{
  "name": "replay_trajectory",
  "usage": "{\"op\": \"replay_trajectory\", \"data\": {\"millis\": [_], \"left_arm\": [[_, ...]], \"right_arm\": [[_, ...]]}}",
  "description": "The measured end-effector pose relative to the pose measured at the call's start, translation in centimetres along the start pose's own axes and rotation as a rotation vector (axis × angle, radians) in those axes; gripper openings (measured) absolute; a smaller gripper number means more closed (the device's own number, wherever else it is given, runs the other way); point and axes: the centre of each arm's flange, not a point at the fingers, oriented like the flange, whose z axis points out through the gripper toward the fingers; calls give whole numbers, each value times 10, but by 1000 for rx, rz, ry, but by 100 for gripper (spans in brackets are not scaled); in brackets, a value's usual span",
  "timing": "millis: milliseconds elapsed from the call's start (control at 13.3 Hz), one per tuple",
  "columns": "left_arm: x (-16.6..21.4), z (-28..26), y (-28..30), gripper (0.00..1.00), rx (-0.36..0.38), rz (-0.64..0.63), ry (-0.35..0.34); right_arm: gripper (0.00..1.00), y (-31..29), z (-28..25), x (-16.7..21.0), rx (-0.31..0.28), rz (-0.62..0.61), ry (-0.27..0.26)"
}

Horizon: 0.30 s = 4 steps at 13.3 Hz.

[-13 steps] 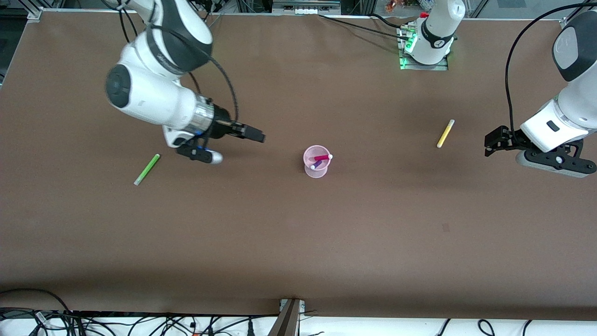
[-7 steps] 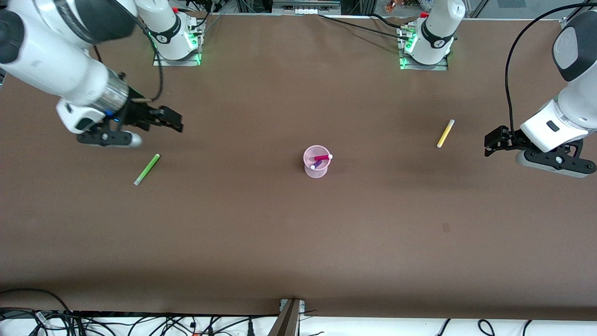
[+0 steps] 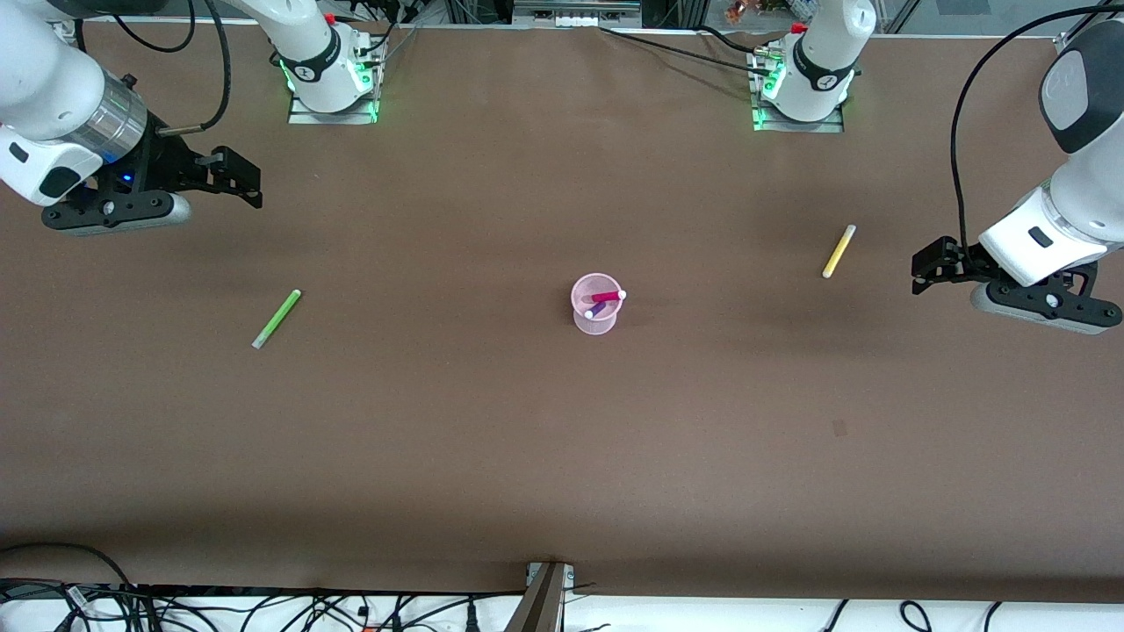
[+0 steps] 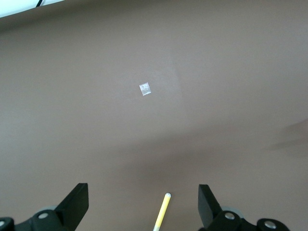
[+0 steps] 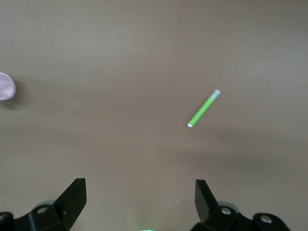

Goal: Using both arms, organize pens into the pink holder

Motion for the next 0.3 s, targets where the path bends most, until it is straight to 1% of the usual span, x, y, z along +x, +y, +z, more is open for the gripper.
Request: {"op": "replay_trajectory", "data": {"millis": [300], "left_arm": [[0, 0, 0, 100, 0, 0, 1]], "right_arm": [[100, -7, -3, 0, -13, -16, 5]]}}
